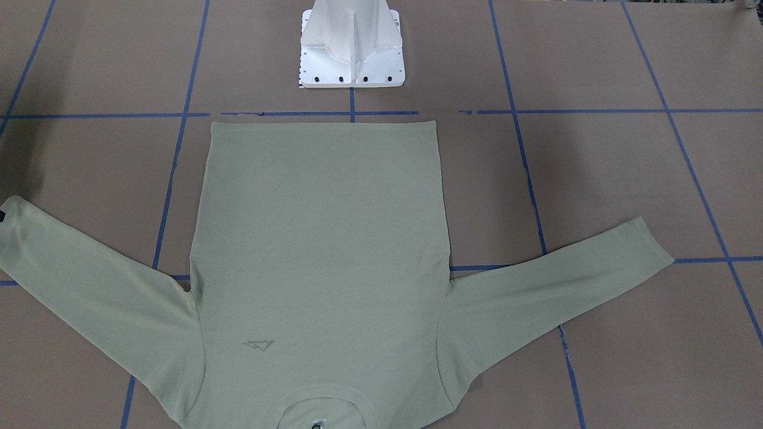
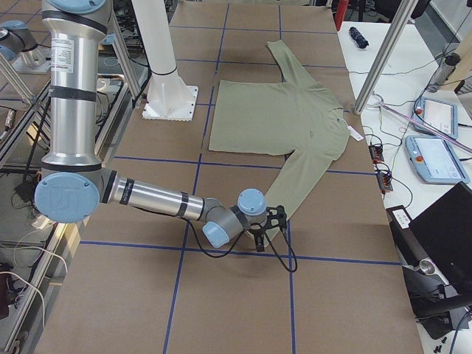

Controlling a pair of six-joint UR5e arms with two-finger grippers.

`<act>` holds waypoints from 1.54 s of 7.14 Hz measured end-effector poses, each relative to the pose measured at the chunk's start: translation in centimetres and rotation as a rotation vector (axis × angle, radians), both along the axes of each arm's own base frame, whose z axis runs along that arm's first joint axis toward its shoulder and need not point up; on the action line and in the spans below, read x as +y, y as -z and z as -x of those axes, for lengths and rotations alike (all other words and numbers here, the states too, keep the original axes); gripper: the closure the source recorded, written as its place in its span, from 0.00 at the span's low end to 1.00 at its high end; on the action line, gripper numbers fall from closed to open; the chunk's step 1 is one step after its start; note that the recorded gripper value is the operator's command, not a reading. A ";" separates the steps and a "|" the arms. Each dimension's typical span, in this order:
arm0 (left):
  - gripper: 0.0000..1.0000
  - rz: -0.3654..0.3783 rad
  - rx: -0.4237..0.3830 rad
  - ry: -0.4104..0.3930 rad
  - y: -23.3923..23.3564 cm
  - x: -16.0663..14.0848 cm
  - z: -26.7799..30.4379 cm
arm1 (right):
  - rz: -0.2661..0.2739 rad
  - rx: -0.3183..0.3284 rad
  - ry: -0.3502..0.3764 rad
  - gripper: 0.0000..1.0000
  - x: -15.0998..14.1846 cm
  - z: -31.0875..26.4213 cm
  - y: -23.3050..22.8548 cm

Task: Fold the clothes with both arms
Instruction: 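Lower the right gripper onto the sleeve cuff nearest it and grasp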

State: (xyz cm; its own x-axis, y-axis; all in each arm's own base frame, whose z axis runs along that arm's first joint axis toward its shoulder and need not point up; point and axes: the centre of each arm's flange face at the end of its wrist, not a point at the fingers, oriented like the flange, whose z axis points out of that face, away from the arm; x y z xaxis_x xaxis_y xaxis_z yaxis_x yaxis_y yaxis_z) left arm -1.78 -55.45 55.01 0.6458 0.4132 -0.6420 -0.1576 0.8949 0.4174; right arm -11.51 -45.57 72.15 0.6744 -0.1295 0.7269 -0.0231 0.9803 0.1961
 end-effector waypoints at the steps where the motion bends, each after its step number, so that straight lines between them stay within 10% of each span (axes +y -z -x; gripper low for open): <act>1: 0.00 -0.002 0.001 -0.001 0.1 0.0 0.0 | 0.001 0.009 0.011 0.00 0.2 0.9 -0.2; 2: 0.00 -0.003 0.001 -0.001 0.1 0.0 0.0 | 0.004 0.015 0.018 0.02 0.5 1.2 -0.5; 4: 0.00 -0.005 0.001 -0.002 0.2 0.0 0.0 | 0.011 0.019 0.028 0.82 1.0 1.3 -0.9; 6: 0.00 -0.006 0.000 -0.003 0.2 0.0 0.0 | 0.011 0.005 0.039 0.98 1.0 1.4 -0.5; 11: 0.00 -0.002 0.000 -0.002 0.0 0.1 0.0 | 0.010 -0.049 0.043 1.00 0.2 0.8 0.9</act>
State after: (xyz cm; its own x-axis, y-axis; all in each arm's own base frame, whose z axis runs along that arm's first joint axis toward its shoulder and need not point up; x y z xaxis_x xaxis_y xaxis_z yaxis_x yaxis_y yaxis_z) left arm -1.77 -55.40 55.00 0.6447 0.4159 -0.6414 -0.1592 0.8937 0.4194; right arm -12.27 -45.32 71.23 0.6320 -0.1502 0.7603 0.0100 0.9825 0.1858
